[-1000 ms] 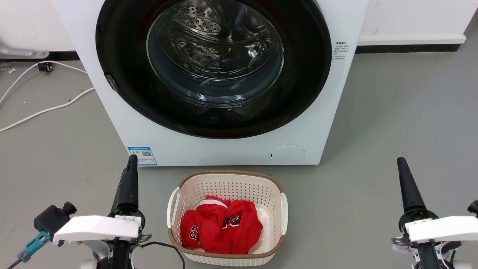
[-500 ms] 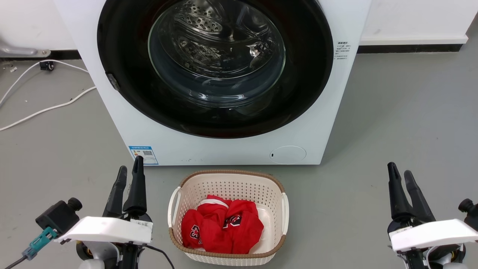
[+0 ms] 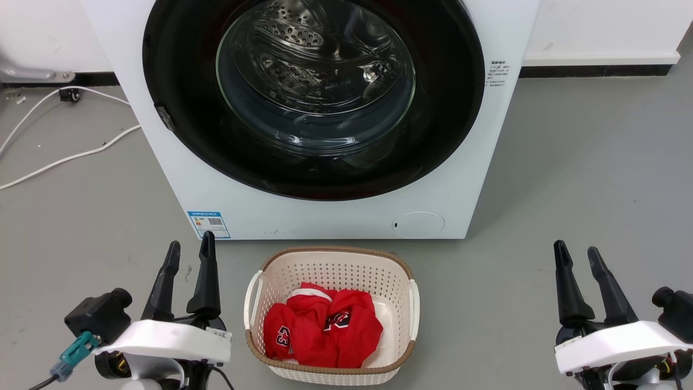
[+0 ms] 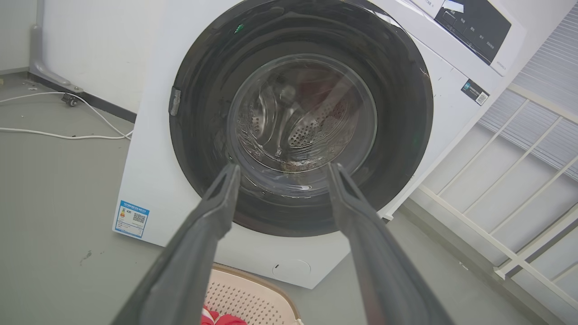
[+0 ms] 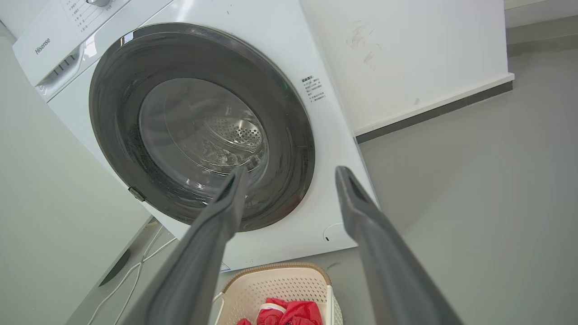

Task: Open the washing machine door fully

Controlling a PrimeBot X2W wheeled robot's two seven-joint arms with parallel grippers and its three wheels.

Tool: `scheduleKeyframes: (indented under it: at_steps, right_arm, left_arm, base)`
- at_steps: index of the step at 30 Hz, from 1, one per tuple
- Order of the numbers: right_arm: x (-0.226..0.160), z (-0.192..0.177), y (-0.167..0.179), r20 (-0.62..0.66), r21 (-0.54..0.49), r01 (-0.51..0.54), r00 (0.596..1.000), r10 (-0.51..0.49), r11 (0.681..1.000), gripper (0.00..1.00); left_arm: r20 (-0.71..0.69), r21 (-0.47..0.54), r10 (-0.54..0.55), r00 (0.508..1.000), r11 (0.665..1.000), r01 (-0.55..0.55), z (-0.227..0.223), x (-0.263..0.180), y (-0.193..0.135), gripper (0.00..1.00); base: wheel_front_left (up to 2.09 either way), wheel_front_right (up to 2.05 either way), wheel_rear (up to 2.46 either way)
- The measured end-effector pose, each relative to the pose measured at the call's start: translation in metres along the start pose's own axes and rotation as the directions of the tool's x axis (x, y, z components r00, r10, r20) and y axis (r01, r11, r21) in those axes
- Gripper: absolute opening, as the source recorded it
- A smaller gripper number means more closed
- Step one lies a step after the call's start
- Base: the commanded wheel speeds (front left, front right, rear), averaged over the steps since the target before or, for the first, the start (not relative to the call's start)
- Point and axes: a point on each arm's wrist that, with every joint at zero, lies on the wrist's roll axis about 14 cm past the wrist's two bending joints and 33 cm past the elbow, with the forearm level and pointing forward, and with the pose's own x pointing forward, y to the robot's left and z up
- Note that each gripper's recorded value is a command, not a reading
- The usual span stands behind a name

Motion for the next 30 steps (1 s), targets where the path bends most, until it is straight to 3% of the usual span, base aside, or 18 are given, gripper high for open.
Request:
scheduleKeyframes:
  at_steps: [14, 30]
  right_arm:
    - [-0.0011, -0.0055, 0.0009, -0.034, -0.143, -0.014, 0.999, 0.009, 0.99, 1.0]
    - [-0.0027, -0.0072, 0.0051, -0.048, -0.281, -0.04, 0.998, 0.028, 0.959, 1.0]
  left_arm:
    - [-0.001, 0.165, -0.014, 1.0, 0.986, 0.015, -0.0029, -0.0005, -0.0014, 1.0]
    - [-0.002, 0.322, -0.055, 0.998, 0.945, 0.053, -0.0049, -0.0019, -0.0095, 1.0]
  base:
    - [0.0, 0.0, 0.0]
    - [0.0, 0.0, 0.0]
